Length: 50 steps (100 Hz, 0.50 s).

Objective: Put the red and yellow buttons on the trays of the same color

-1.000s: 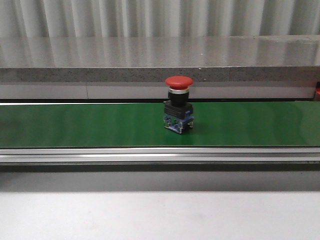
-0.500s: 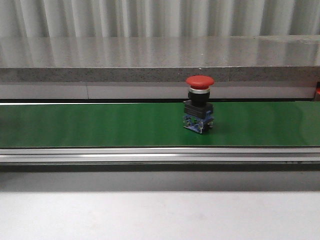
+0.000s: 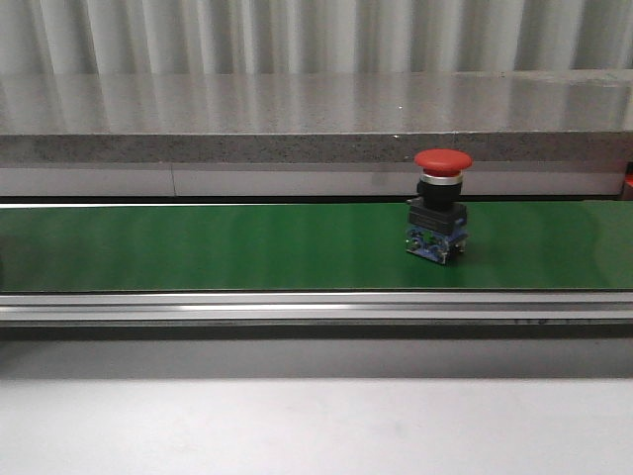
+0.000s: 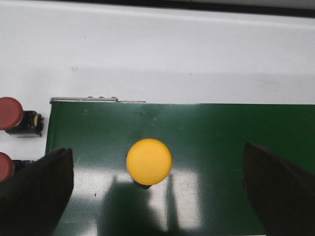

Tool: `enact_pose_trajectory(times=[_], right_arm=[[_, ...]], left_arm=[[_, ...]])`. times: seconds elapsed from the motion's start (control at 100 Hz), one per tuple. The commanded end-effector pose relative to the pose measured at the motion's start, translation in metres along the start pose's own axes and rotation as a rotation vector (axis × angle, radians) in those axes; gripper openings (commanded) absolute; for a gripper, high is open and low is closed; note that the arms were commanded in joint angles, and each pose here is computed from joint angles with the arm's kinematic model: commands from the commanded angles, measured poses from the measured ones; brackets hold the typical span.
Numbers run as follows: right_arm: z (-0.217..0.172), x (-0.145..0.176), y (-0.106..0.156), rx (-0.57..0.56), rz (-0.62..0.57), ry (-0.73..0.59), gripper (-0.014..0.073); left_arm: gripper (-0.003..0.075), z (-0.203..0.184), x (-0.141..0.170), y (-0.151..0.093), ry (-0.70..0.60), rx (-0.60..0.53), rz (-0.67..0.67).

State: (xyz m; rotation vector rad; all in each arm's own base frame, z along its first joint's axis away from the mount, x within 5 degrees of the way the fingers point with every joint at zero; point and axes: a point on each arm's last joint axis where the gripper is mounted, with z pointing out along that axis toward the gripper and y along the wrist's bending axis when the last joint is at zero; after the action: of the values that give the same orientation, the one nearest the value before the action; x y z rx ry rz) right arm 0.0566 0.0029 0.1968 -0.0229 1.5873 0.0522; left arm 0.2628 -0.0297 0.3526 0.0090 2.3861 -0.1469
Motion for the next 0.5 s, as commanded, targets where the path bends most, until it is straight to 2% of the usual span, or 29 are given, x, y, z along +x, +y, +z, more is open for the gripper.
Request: enact_pose_trajectory(times=[0.0, 0.3, 0.4, 0.49], right_arm=[[-0.001, -0.008, 0.0, 0.002, -0.01, -0.096, -0.0066], [-0.001, -0.008, 0.0, 0.002, -0.01, -0.096, -0.0066], [-0.001, -0.008, 0.0, 0.002, -0.01, -0.096, -0.0066], [-0.001, -0.008, 0.0, 0.002, -0.01, -0.096, -0.0066]], left_arm=[[0.065, -0.04, -0.001, -0.006, -0.194, 0.035, 0.012], [0.0645, -0.108, 0.073, 0.002, -0.461, 0.06, 0.015], [0.0614, -0.119, 0.101, 0.005, -0.523, 0.065, 0.018], [0.0549, -0.124, 0.125, 0.008, -0.561, 0.068, 0.02]])
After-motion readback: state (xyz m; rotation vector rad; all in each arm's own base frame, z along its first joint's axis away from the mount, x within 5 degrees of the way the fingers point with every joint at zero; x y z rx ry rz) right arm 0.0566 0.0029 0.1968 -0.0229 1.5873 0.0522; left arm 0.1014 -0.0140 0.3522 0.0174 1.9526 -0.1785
